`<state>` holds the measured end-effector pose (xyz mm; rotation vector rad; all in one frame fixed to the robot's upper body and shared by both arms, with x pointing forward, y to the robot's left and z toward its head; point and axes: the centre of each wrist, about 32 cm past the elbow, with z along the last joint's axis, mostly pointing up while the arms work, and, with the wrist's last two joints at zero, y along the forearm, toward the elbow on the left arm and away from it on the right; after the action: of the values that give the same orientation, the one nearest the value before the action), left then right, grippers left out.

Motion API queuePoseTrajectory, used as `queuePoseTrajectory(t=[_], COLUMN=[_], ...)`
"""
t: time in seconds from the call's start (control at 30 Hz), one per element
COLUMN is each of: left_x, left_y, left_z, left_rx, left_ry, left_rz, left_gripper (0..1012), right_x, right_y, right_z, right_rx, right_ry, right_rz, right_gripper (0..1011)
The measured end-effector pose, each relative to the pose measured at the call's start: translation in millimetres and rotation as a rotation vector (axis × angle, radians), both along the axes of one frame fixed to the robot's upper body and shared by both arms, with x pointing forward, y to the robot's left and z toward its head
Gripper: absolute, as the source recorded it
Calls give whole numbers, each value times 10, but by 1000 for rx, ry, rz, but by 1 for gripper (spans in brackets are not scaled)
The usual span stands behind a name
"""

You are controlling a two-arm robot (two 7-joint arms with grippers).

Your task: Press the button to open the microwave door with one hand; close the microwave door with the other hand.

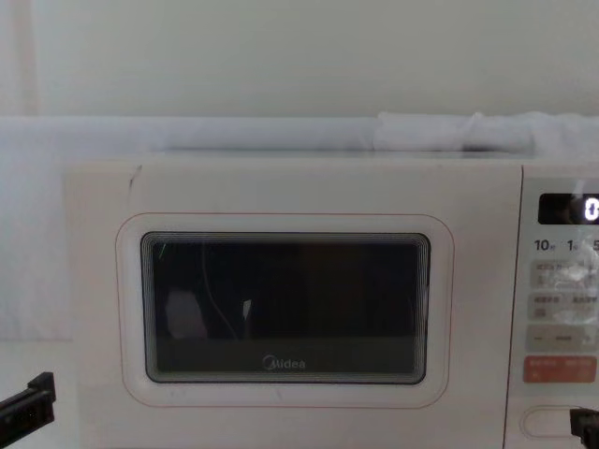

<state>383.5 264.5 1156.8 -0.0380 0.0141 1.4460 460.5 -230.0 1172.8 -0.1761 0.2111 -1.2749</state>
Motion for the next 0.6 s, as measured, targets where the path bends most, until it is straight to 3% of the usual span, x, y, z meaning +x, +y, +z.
queuePoseTrajectory(t=[0.27,0.6], left_x=[0,0], left_y=[0,0], left_z=[0,0], left_rx=[0,0], left_ry=[0,0], left_rz=[0,0], left_gripper=[1001,1001], right_x=[75,154], right_y=[-90,-80], right_z=[-52,-120], right_rx=[-5,-8], right_ry=[22,19], right_rz=[24,22], right_gripper=[0,0])
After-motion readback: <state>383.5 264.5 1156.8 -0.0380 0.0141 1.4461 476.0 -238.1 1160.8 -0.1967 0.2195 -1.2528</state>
